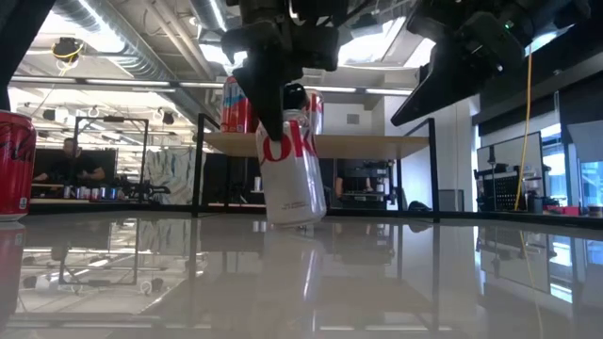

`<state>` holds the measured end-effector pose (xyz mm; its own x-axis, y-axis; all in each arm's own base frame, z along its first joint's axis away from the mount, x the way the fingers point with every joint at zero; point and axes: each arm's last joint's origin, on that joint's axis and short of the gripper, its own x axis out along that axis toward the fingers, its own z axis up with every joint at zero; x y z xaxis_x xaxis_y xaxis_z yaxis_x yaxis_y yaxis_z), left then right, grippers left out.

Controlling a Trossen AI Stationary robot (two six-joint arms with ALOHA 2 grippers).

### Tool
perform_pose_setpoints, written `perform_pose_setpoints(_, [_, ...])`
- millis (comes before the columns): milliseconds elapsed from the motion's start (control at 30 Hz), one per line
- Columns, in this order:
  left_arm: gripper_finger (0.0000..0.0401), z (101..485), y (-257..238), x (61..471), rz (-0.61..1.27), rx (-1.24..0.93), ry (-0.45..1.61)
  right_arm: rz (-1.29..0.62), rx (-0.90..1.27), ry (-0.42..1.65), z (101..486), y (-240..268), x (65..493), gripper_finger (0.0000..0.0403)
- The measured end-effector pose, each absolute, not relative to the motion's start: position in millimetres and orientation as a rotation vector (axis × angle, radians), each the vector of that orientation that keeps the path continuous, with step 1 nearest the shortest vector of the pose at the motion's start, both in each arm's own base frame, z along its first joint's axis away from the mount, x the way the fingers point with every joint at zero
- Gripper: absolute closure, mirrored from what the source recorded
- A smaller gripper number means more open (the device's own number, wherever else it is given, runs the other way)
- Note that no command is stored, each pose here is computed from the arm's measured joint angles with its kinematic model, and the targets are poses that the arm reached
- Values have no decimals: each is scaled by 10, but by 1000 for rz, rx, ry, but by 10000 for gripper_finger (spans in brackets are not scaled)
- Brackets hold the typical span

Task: Place canned beverage on shelf
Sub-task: Put the silver soda can aligned with the other silver soda can on the shelf

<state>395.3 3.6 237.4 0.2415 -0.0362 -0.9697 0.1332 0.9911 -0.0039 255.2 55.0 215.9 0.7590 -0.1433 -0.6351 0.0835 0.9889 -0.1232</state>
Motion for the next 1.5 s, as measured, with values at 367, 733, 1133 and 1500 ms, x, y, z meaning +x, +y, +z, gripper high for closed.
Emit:
perform_pose_setpoints(367, [71,2382,40,3958,-113,86,1313,-123,-93,699,2159,549,2552,262])
perform_pose_setpoints(733, [69,2515,28,3943,-113,92,1291,-121,-92,698,2160,550,2552,262])
perform_pose_setpoints(1133, [69,3082,-31,3607,-32,126,1210,-122,-28,675,2176,558,2566,229])
perform_pose_setpoints(1500, [69,2975,-287,2717,178,108,969,-88,-96,463,2185,623,2838,55])
